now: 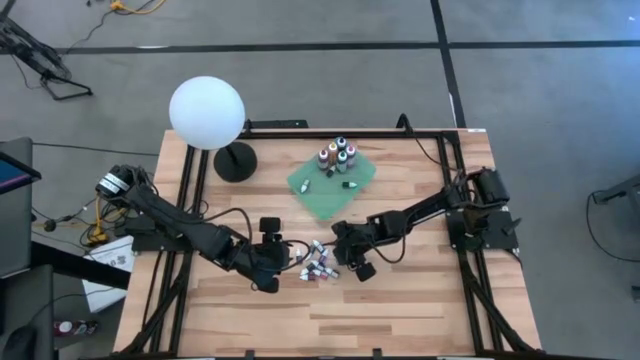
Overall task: Pick & Place food coloring
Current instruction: Put the blue food coloring bottle into the green bin
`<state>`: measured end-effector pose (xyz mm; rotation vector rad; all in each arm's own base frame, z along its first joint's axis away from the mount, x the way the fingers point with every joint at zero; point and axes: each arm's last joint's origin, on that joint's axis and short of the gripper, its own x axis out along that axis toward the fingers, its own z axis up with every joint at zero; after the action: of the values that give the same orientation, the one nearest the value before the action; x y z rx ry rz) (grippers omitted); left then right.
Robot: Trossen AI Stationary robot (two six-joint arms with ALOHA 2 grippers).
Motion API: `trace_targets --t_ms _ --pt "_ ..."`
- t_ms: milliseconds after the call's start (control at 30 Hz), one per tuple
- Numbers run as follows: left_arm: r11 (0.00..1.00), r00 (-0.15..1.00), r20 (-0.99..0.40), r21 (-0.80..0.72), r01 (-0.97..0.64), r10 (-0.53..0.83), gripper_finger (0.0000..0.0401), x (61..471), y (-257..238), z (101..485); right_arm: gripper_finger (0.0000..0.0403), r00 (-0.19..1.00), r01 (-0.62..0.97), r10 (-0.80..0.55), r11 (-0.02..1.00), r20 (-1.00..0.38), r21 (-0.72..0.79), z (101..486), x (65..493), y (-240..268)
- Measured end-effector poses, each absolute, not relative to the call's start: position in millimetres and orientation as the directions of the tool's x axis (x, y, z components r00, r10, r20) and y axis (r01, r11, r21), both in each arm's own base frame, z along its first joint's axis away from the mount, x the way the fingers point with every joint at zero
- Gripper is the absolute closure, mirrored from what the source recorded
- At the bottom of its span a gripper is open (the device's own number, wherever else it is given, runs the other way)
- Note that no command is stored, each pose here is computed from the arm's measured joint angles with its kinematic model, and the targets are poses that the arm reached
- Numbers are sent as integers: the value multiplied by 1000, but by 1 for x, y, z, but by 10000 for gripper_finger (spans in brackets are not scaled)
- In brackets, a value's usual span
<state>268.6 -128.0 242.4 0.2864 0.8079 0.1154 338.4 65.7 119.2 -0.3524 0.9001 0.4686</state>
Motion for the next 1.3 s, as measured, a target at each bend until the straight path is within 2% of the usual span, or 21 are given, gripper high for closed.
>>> trace_targets --t_ms 667,1300 --pt "954 687 -696 300 12 210 250 269 -128 242 280 469 -402 220 916 -856 15 117 333 56" --pt "954 686 -697 300 14 209 250 269 -128 242 280 420 -337 198 940 -886 50 116 328 55"
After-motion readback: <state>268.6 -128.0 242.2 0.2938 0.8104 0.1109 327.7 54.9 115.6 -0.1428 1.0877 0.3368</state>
